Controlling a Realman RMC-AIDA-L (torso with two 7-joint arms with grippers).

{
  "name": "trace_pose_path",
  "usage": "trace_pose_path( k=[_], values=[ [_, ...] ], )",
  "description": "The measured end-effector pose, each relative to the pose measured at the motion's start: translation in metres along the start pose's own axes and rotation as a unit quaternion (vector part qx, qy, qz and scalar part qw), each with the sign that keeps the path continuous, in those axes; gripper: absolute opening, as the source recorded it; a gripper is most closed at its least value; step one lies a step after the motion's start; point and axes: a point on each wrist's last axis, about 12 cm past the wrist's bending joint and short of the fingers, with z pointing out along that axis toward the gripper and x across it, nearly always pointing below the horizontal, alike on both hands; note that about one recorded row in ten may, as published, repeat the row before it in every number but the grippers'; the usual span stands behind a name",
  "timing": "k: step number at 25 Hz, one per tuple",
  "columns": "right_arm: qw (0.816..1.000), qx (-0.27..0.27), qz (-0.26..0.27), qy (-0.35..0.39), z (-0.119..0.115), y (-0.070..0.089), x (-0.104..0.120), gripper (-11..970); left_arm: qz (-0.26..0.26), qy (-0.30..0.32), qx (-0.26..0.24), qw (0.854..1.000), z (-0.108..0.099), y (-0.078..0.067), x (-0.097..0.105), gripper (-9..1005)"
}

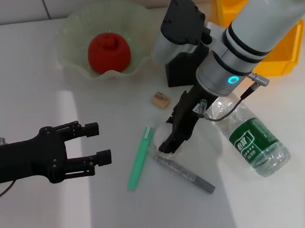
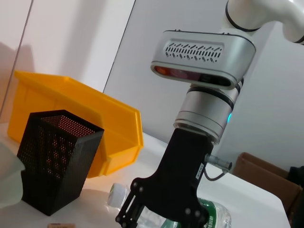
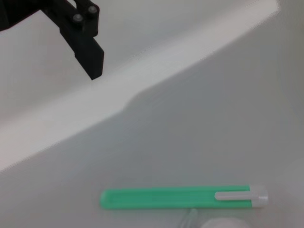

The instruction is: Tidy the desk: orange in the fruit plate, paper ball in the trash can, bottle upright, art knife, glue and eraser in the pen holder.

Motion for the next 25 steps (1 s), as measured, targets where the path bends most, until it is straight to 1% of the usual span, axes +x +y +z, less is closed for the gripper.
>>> trace_pose_path(
  k=[10,15,17,18,19,20,25],
  values=[
    [1.0,0.002,0.0,-0.004,0.001,0.0,0.0,686,0.001,0.001,-0.002,1.0,0.0,0.001,0.0,816],
    [1.0,-0.009,-0.003,-0.006,-0.008,0.003,0.002,513,0.0,0.0,-0.003,1.0,0.0,0.001,0.0,815],
    [1.0,-0.009,-0.004,-0.012,-0.017,0.006,0.003,507,-0.001,0.0,-0.005,1.0,-0.002,0.001,0.0,815],
    [1.0,0.005,-0.002,-0.014,-0.03,0.007,0.004,504,-0.002,0.0,-0.006,1.0,-0.002,0.001,0.001,815],
    [1.0,0.014,-0.002,-0.015,-0.036,0.007,0.006,500,-0.002,0.0,-0.006,1.0,-0.002,0.001,0.001,815],
    [1.0,0.014,-0.002,-0.015,-0.036,0.007,0.006,497,-0.002,0.0,-0.006,1.0,-0.002,0.001,0.001,814],
    [0.997,0.071,0.003,-0.023,-0.076,0.015,0.013,502,-0.002,0.0,-0.006,1.0,-0.003,0.0,0.001,814]
  ],
)
